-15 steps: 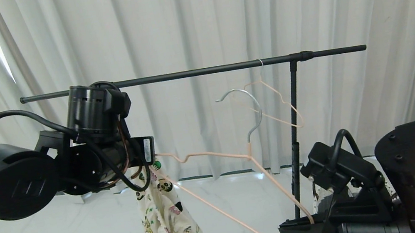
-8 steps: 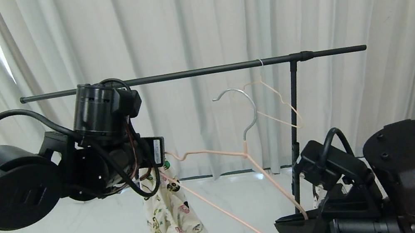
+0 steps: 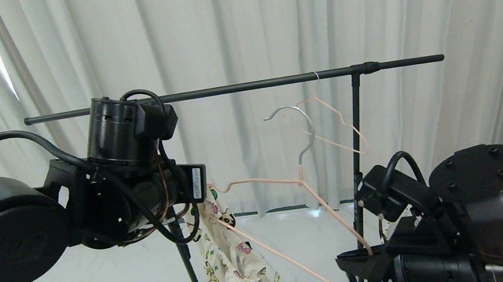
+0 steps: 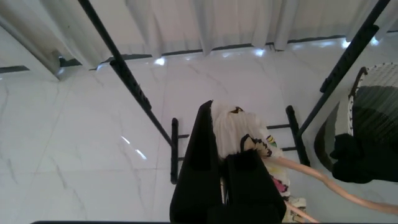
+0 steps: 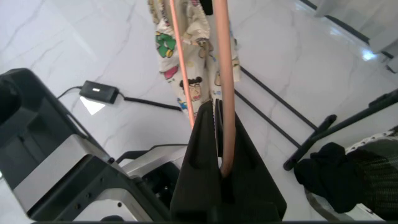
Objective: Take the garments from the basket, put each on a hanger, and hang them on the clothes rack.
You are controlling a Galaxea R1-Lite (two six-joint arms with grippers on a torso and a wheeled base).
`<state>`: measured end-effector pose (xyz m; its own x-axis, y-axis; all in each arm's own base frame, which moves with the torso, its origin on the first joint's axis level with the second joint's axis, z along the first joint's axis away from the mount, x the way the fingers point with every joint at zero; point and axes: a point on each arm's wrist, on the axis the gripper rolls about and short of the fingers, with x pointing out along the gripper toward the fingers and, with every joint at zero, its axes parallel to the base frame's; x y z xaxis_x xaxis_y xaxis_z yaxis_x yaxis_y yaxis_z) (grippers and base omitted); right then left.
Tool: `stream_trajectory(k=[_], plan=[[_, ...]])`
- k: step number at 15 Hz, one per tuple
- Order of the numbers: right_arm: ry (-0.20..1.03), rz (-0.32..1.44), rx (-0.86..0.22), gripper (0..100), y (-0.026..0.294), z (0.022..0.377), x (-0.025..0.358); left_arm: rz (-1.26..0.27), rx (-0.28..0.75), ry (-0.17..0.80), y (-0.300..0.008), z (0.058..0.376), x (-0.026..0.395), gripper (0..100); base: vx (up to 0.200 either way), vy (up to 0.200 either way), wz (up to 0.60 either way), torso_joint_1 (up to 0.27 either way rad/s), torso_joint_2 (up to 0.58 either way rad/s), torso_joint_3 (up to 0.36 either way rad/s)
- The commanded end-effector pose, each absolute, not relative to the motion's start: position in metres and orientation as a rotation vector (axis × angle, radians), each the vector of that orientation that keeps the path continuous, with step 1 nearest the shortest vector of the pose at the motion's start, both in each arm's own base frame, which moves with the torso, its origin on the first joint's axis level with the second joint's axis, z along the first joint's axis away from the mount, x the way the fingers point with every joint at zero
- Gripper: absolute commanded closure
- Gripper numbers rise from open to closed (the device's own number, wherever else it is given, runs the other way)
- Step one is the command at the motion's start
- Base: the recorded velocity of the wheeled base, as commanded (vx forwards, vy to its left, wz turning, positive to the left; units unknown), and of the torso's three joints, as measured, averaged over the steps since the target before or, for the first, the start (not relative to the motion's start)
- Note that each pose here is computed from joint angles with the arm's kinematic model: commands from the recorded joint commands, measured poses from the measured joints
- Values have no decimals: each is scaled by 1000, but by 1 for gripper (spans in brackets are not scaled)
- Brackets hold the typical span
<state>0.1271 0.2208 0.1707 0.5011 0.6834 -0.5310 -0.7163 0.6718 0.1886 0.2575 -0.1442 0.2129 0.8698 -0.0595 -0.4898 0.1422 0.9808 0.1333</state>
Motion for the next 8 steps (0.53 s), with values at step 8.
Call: stream_trajectory(k=[8], plan=[[615, 817, -42, 100, 220, 171, 132, -142, 142, 502, -150, 214, 242, 100, 0, 0, 0, 0, 0, 0]])
